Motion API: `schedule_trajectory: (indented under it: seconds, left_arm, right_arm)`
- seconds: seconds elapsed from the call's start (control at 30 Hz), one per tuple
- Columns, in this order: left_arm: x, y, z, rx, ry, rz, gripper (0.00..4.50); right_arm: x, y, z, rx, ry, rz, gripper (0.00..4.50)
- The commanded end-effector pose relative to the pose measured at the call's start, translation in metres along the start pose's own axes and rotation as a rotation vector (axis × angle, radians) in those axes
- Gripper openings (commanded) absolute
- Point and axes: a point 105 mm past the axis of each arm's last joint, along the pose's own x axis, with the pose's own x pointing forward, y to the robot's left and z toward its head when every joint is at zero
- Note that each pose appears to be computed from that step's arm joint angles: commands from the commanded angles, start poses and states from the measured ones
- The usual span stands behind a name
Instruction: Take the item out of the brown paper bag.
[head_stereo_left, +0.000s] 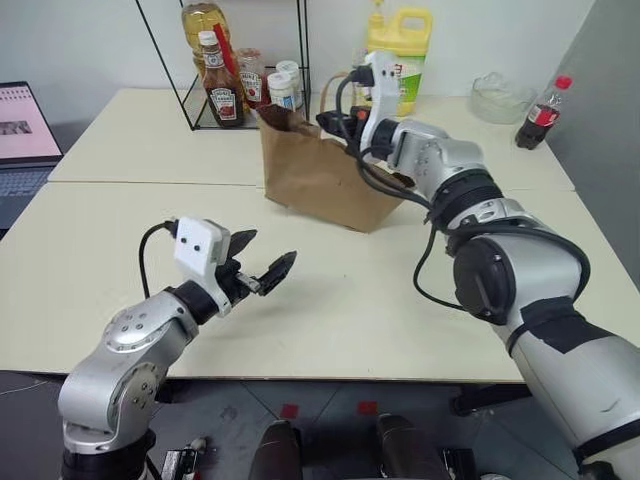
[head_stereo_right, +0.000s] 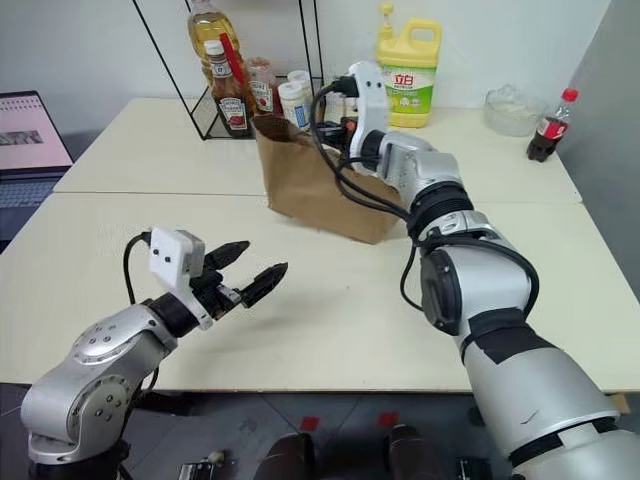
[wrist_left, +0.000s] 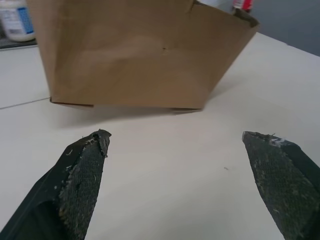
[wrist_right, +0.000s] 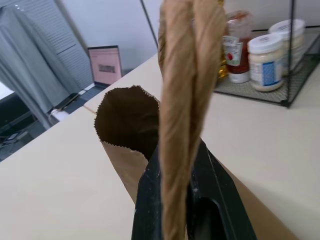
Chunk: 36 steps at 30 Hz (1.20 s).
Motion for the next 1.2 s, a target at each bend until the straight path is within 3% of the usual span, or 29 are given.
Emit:
schedule_trajectory:
  seconds: [0.03, 0.3, 0.67, 0.77, 1.1, 1.13, 1.2]
  left_arm:
    - [-0.011, 0.006, 0.008, 0.016, -0.058, 0.089, 4.5]
    - [-0.018, 0.004, -0.002, -0.009, -0.052, 0.13, 4.5]
    - [-0.02, 0.005, -0.008, -0.016, -0.039, 0.134, 4.5]
    - [-0.019, 0.008, -0.009, -0.014, -0.038, 0.141, 4.5]
    - [-0.015, 0.007, -0.008, -0.01, -0.044, 0.125, 4.5]
    - [-0.015, 0.007, -0.007, -0.007, -0.043, 0.123, 4.5]
    - [-0.016, 0.011, -0.004, 0.003, -0.043, 0.122, 4.5]
  right_arm:
    - [0.009, 0.04, 0.048, -0.082, -0.14, 0.122, 0.04]
    - [0.029, 0.075, 0.031, -0.073, -0.115, 0.207, 0.04]
    - [0.038, 0.079, 0.006, -0.116, -0.075, 0.177, 0.04]
    - [0.039, 0.078, 0.003, -0.117, -0.073, 0.165, 0.62]
    - [0.032, 0.069, 0.002, -0.135, -0.07, 0.178, 4.22]
    - [0.029, 0.065, 0.003, -0.14, -0.067, 0.187, 4.47]
    - [0.022, 0.058, 0.005, -0.158, -0.061, 0.203, 4.47]
